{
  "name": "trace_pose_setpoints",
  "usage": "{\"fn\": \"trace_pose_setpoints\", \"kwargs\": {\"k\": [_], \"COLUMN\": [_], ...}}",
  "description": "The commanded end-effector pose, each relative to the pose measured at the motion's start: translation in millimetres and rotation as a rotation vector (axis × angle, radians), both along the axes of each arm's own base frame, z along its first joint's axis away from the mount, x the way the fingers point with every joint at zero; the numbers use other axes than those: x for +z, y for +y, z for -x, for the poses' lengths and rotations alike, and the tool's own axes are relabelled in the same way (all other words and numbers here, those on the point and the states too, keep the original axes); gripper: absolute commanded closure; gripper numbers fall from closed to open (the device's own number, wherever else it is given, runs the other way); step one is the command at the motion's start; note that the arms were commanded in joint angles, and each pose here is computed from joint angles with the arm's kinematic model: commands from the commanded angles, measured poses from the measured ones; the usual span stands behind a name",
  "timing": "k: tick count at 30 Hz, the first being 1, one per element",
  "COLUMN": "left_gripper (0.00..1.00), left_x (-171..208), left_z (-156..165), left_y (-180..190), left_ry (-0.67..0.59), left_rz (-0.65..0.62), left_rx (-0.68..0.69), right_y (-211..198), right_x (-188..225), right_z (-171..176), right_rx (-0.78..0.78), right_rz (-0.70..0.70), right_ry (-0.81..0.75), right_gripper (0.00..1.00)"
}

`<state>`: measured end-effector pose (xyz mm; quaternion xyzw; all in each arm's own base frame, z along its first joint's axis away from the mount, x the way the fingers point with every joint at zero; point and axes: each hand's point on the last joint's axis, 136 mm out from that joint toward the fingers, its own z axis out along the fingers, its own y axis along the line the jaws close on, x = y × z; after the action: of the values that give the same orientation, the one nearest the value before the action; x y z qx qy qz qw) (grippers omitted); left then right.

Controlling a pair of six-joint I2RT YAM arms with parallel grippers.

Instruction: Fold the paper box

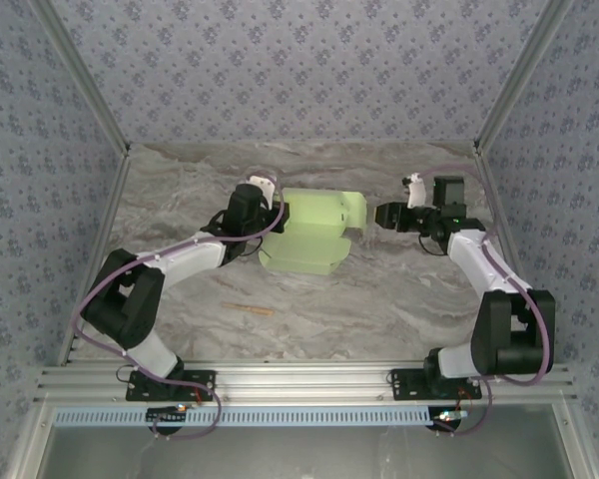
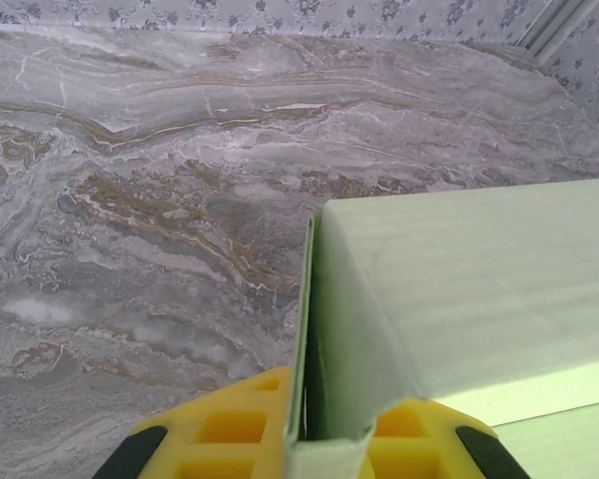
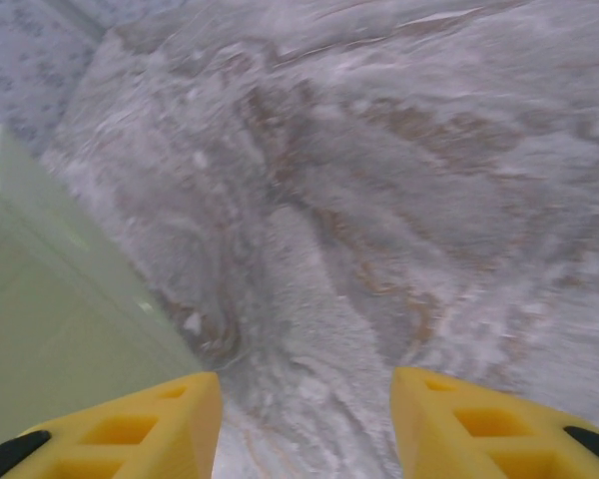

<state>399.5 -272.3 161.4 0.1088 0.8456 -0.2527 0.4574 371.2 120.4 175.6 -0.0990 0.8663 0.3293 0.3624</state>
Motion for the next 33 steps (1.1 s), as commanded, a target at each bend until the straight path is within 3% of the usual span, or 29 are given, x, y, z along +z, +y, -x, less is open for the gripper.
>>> {"fn": "trace_pose_setpoints", "kwargs": {"k": [1, 17, 26, 33], "left_gripper": [1.0, 1.0, 1.0, 1.0], "left_x": [32.4, 27.6, 27.6, 29.7], "left_z": [-3.5, 1.5, 6.4, 9.3], "left_y": [-6.8, -17.9, -24.9, -30.7], "left_ry": [-0.041, -0.032, -0.038, -0.043], "left_rz": [0.051, 0.048, 0.034, 0.035], "left_rx": [-0.023, -0.068, -0.093, -0.108], "right_y": [34.5, 81.2, 84.9, 88.8], "right_x": [20.3, 19.0, 14.2, 9.4], "right_z": [7.4, 9.3, -4.3, -12.0], "right_rx": [0.175, 0.326, 0.264, 0.209], "right_rz": [-0.028, -0.007, 0.149, 0.261], "right_ry": [-0.116, -0.156, -0.184, -0.218], "right_gripper": [0.48, 0.54, 0.53, 0.64]}}
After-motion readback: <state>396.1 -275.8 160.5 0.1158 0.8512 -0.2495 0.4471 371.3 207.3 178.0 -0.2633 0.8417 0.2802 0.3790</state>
